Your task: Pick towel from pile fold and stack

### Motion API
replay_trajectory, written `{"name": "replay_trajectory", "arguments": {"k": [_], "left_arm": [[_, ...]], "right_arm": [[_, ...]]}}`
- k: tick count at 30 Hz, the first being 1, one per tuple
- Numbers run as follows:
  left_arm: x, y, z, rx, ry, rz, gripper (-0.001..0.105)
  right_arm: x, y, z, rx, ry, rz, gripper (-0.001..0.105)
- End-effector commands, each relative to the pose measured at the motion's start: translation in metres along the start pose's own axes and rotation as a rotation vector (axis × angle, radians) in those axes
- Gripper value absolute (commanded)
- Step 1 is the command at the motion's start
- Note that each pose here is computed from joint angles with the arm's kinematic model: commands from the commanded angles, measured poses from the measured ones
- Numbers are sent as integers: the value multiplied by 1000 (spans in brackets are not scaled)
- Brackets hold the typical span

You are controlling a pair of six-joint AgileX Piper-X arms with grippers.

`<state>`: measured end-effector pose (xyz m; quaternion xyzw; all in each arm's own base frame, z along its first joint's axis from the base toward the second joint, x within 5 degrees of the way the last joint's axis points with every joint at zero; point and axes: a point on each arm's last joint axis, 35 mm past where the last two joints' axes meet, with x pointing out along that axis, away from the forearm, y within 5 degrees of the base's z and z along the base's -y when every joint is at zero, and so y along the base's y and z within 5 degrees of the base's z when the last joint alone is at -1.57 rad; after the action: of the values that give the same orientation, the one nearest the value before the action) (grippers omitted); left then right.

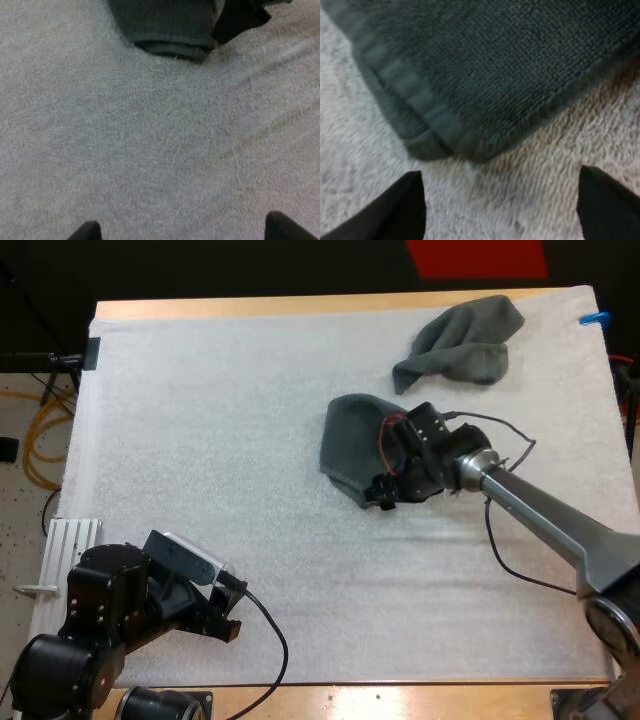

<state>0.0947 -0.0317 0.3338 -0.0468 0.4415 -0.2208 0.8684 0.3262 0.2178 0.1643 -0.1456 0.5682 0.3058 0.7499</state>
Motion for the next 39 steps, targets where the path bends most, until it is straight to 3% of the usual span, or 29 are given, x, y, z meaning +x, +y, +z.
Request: {"name": "replay_trajectory", "arguments": {"k": [1,13,15,20,24,30,39], "left_arm": [[0,-1,1,-4,-8,-10,62],[0,-1,1,-3,-10,-11,62],[0,-1,1,-3,-10,-11,62],[0,-1,1,-3,-10,-11,62],[0,-1,1,-3,-10,-11,62],[0,-1,1,-3,-10,-11,62],[0,-1,1,-3,-10,-11,62]], "right_arm": [[3,0,1,14,-14,25,62],[41,-4,1,137,4,93,61],[45,-5,-1,161,17,93,53],[50,-6,-2,169,23,79,19],[50,-6,0,167,13,80,0],[36,-4,11,139,-58,80,0],[-46,5,37,15,-351,4,0]]}}
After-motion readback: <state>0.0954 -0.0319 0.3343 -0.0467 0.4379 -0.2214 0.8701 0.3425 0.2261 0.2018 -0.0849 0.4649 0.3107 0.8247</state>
